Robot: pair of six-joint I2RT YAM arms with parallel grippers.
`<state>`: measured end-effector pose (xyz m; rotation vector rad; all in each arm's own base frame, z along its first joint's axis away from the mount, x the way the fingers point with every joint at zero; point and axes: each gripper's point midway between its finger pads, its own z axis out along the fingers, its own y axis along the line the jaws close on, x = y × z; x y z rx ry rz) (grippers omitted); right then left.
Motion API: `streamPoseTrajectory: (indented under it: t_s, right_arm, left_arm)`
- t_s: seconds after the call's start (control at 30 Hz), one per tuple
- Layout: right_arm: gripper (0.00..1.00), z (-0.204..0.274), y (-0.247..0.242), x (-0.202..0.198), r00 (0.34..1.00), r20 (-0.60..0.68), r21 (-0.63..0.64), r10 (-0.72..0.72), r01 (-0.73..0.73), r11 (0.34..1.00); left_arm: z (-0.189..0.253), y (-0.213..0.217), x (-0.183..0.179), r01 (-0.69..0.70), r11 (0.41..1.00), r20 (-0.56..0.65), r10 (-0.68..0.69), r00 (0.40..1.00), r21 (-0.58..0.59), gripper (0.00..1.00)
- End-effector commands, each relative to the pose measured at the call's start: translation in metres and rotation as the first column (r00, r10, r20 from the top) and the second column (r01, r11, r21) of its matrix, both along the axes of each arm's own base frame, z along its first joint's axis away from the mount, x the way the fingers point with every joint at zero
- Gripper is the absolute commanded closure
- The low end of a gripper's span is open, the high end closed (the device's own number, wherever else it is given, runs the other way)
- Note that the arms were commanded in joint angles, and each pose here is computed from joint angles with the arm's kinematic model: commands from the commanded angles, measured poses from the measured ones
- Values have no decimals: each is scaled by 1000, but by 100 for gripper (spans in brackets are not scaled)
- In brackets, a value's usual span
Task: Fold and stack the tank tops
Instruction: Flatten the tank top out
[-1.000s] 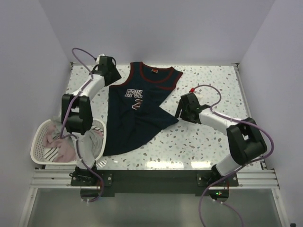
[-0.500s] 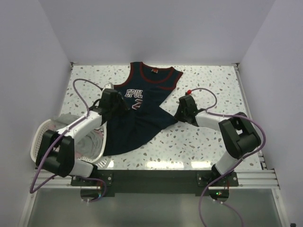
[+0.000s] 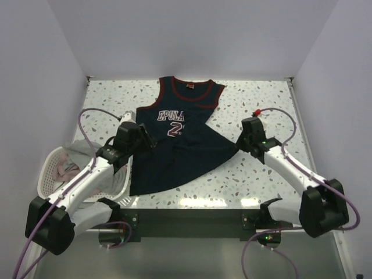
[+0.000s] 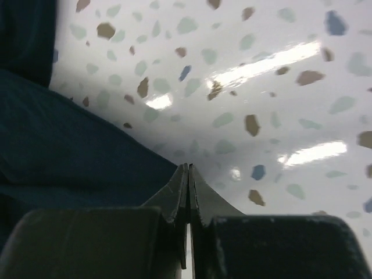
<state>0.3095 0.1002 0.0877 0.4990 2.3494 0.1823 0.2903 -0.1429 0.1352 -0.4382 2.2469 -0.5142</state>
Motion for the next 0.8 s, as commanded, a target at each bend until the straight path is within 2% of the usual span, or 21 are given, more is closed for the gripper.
streamPoseTrajectory:
  t_s: [0.0, 0.2, 0.33, 0.37, 0.47, 0.63, 0.7, 0.77]
  right_arm:
    - [100, 17, -50, -22, 995, -5, -99, -95, 94, 991]
    - [100, 48, -106, -31, 971, 47, -113, -236, 240, 964]
    - [100, 57, -109, -20, 976, 41, -88, -214, 217, 972]
    - [100, 54, -92, -16, 989, 29, -30, -143, 143, 989]
    - [100, 44, -74, -8, 998, 22, 37, -66, 65, 997]
    - [100, 23, -64, -4, 1000, -3, 65, -22, 22, 998]
    - [100, 14, -61, -5, 1000, -25, 73, -7, 9, 997]
    - [98, 9, -59, -2, 1000, -18, 76, -6, 7, 997]
  left_arm:
    - [-15, 2, -19, 1, 1000, -61, -1, 998, -4, 49]
    - [-33, -4, -40, 36, 999, -120, -33, 992, 24, 48]
    - [-54, -2, -67, 54, 996, -215, -38, 976, 68, 48]
    - [-56, 0, -72, 33, 997, -235, -15, 972, 72, 48]
    - [-62, 20, -91, -71, 984, -287, 116, 951, 162, 48]
    - [-80, 37, -131, -168, 948, -432, 275, 859, 270, 46]
    - [-89, 39, -146, -148, 940, -463, 283, 840, 307, 47]
    - [-96, 43, -155, -184, 925, -471, 331, 818, 331, 48]
